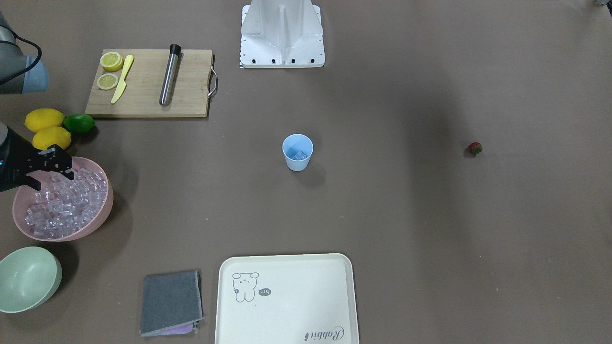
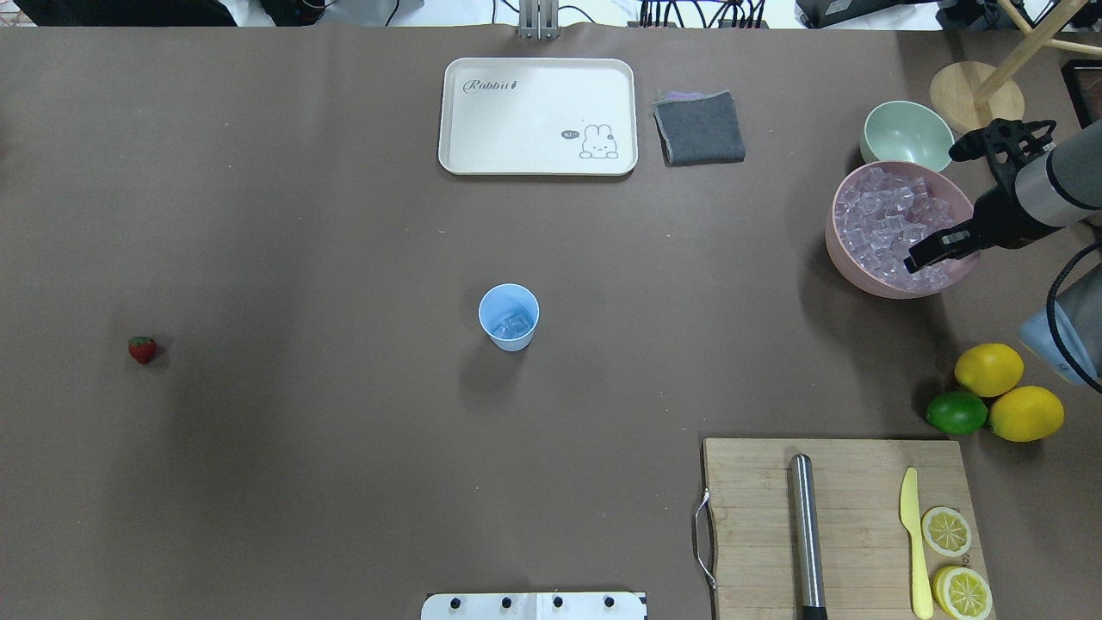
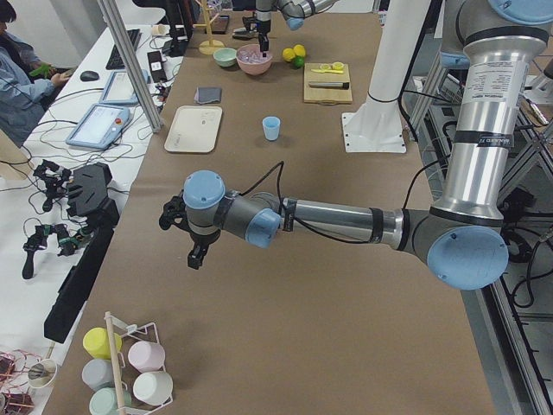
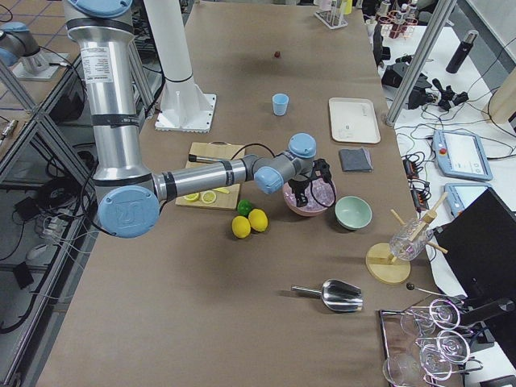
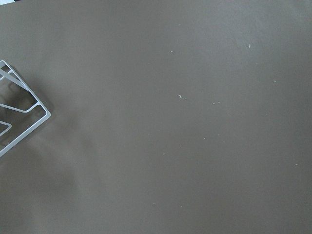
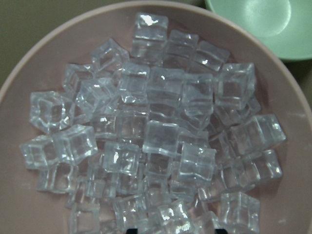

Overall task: Put ice and strawberries in cup
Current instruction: 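Grasp a third ice cube from the pink bowl with the right gripper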

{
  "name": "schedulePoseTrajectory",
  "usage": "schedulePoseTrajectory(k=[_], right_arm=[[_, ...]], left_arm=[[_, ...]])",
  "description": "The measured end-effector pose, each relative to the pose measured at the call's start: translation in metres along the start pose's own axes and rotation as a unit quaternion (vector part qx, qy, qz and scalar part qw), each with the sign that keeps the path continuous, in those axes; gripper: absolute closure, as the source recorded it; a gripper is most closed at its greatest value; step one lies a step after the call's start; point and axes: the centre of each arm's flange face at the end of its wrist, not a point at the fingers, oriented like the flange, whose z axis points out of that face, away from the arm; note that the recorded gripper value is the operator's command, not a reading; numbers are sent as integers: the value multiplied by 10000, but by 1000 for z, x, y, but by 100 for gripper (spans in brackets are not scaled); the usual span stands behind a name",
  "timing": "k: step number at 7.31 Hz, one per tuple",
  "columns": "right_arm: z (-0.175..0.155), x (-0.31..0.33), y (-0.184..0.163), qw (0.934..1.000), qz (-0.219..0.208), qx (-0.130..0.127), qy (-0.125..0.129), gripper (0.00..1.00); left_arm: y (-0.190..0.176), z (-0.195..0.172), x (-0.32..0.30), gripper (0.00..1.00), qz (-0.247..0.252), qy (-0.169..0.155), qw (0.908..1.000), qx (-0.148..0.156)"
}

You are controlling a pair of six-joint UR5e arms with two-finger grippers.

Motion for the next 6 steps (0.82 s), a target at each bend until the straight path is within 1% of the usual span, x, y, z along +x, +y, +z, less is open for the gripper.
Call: schedulePoseTrajectory(k=[2, 6], right_arm=[[1, 0, 0, 10000, 4, -1, 10, 37], [1, -15, -4, 9999, 121, 9, -53, 40]], left_arm=[[1, 0, -1, 2, -2, -1, 10000, -3], [0, 0, -1, 2, -3, -3, 10000, -5]])
